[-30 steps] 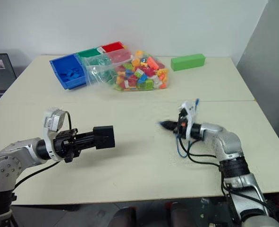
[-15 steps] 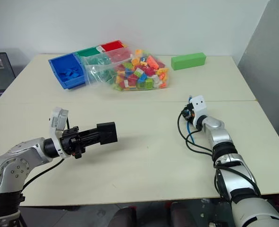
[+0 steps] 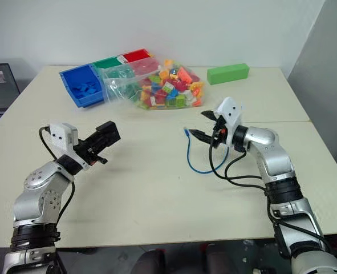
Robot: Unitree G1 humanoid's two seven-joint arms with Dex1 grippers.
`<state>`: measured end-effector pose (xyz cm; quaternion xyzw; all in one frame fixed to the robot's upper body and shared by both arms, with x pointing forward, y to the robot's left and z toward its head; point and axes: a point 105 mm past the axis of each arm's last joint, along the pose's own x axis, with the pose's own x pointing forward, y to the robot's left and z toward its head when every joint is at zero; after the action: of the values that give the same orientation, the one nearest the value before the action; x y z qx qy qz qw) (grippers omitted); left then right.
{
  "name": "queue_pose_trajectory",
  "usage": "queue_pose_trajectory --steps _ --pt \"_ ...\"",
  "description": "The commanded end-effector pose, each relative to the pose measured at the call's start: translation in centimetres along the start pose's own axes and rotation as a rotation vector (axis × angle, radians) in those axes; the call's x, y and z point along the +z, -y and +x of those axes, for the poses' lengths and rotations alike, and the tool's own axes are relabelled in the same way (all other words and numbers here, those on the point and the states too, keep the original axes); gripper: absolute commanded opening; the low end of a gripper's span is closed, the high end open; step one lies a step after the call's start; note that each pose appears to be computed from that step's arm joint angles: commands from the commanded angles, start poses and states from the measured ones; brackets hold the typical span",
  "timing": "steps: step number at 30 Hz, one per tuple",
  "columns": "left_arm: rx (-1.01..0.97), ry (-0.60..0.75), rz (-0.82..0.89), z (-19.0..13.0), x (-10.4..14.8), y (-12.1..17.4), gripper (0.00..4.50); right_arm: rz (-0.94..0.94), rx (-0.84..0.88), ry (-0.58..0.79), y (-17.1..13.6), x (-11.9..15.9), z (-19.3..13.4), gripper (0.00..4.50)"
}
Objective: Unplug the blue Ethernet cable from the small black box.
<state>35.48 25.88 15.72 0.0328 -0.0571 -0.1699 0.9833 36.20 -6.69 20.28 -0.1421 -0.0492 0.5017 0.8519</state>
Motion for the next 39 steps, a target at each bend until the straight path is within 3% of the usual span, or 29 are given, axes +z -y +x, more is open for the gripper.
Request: queue_pose_trajectory --steps 1,9,13,18,23,25,33,39 --pt "0.171 0.027 0.103 -0.4 -0.4 -3.4 0.79 0.012 0.202 0.051 -5.3 2.3 1.9 3.85" --pt "0.237 0.009 0.091 -0.7 -3.2 -4.7 0.79 0.01 0.285 0.018 -7.2 2.1 2.8 3.85" --pt "0.256 -0.027 0.037 -1.2 -4.7 -4.9 1.97 0.012 0.299 0.015 -7.5 2.1 2.8 3.86" --pt "0.271 -0.015 0.011 -1.6 -4.7 -5.0 2.94 0.007 0.313 0.01 -7.8 2.0 2.7 3.86" --pt "0.282 0.003 -0.009 -2.2 -4.3 -5.0 4.21 0.001 0.321 0.008 -7.9 2.1 2.7 3.86" --pt "0.294 -0.002 0.005 -2.7 -4.2 -5.1 4.49 -0.001 0.323 0.005 -8.0 2.0 2.7 3.86" --pt "0.255 -0.129 0.082 -6.3 -3.0 -3.6 4.49 0.068 0.273 -0.037 -7.7 0.3 0.7 3.86" --pt "0.161 -0.271 0.195 -8.5 -0.7 -2.6 4.49 0.081 0.179 -0.065 -4.9 -0.7 -2.5 3.86"
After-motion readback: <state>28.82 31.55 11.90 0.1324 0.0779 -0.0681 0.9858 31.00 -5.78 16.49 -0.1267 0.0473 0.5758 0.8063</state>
